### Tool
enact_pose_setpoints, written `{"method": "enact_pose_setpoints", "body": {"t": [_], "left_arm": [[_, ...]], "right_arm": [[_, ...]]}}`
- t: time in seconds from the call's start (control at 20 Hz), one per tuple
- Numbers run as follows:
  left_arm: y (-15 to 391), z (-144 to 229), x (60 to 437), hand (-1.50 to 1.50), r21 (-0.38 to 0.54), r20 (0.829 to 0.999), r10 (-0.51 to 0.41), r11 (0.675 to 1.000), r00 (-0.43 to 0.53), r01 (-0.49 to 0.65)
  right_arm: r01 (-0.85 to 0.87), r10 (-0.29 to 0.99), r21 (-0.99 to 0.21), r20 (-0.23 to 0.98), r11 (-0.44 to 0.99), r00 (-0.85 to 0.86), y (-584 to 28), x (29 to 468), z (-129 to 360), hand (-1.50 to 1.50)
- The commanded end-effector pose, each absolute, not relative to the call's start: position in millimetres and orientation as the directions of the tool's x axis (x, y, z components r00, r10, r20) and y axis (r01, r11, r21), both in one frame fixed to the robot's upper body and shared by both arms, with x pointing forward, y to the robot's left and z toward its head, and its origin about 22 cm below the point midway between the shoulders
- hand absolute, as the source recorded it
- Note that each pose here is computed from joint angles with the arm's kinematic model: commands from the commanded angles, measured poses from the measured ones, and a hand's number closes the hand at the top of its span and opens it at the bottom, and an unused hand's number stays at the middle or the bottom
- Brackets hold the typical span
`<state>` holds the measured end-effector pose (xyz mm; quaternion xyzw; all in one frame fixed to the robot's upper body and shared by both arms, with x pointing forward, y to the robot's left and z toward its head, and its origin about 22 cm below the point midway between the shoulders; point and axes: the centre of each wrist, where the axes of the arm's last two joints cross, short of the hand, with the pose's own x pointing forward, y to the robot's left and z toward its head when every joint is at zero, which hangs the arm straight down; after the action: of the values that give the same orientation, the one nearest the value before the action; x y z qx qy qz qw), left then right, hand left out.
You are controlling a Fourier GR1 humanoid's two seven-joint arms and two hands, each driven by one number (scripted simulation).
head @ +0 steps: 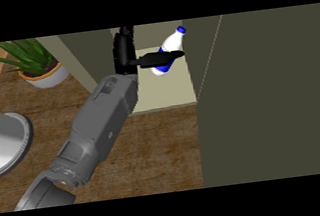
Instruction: Pick up the bottled water, place it into the cabinet and close the cabinet
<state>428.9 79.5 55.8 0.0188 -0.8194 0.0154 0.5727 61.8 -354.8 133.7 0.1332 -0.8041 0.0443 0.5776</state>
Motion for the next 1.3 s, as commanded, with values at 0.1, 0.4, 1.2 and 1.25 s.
{"method": "enact_pose_setpoints", "body": {"t": [0.1, 0.4, 1.2, 1.25], "left_arm": [[69, 50, 410, -1.50, -0.076, 0.944, 0.080, 0.997, -0.321, 0.026], [60, 15, 358, -1.50, -0.135, 0.950, 0.155, 0.987, -0.272, 0.092], [80, 2, 232, 1.50, -0.254, 0.924, 0.307, 0.939, -0.228, 0.234], [87, -18, 210, 1.50, -0.234, 0.935, 0.289, 0.939, -0.207, 0.254]], "right_arm": [[-0.269, -0.114, 0.023, 0.938, 0.963, -0.328, -330, 51, 166, -1.50], [-0.258, -0.117, 0.030, 0.936, 0.966, -0.331, -327, 51, 162, -1.50], [-0.303, -0.066, -0.027, 0.954, 0.953, -0.292, -339, 48, 162, 1.50], [-0.313, -0.096, -0.004, 0.948, 0.950, -0.302, -327, 49, 161, 1.50]]}}
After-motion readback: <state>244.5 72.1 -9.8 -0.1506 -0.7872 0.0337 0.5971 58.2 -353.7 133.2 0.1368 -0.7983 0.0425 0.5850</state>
